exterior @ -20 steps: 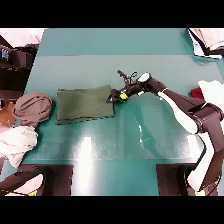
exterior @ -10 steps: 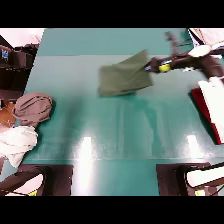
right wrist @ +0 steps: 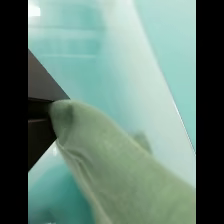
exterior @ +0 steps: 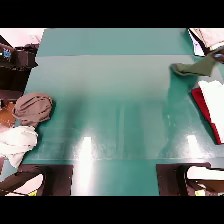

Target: Fold the shirts.

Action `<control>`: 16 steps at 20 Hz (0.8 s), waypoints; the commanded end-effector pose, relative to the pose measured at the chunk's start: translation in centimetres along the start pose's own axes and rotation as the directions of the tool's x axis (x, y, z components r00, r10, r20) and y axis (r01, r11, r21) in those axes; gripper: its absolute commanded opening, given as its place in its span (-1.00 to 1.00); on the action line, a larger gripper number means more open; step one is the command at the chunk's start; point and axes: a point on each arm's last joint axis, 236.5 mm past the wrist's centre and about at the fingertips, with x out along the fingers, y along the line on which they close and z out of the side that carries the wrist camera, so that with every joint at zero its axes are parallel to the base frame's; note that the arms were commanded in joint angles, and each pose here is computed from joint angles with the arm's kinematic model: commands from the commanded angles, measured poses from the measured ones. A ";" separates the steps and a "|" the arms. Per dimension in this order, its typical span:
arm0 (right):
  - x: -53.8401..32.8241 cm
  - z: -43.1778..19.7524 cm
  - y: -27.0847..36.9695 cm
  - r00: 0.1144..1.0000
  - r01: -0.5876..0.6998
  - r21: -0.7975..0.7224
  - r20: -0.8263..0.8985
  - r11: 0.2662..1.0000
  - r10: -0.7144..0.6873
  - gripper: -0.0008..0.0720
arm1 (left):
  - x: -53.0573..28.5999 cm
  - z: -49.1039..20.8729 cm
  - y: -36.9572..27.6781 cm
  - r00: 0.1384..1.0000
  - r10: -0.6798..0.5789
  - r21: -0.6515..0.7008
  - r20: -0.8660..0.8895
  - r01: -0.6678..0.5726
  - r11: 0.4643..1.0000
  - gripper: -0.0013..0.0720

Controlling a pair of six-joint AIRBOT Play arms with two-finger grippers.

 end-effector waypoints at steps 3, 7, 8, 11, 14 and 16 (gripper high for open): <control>-4.3 2.3 -5.4 0.992 0.083 0.074 0.089 0.994 -0.089 -0.94 | 0.0 0.1 -0.4 1.000 -0.018 -0.003 0.005 0.018 1.000 -0.89; -6.8 3.8 -4.6 0.981 0.109 0.009 0.161 0.994 -0.109 -0.94 | 0.0 0.1 -0.4 1.000 -0.018 -0.003 0.005 0.018 1.000 -0.89; -7.8 4.3 -4.3 0.977 0.117 0.002 0.182 0.993 -0.115 -0.94 | 0.0 0.1 -0.4 1.000 -0.018 -0.003 0.006 0.018 1.000 -0.89; -10.7 5.0 -3.2 0.964 0.136 -0.018 0.231 0.991 -0.128 -0.94 | 0.0 0.1 -0.4 1.000 -0.018 -0.002 0.006 0.018 1.000 -0.89; -13.6 5.1 -2.9 0.955 0.161 -0.025 0.256 0.987 -0.150 -0.94 | 0.0 0.1 -0.4 1.000 -0.018 -0.002 0.006 0.018 1.000 -0.89; -14.9 4.1 -3.5 0.957 0.188 -0.024 0.230 0.982 -0.177 -0.94 | 0.0 0.1 -0.4 1.000 -0.018 -0.001 0.006 0.018 1.000 -0.89</control>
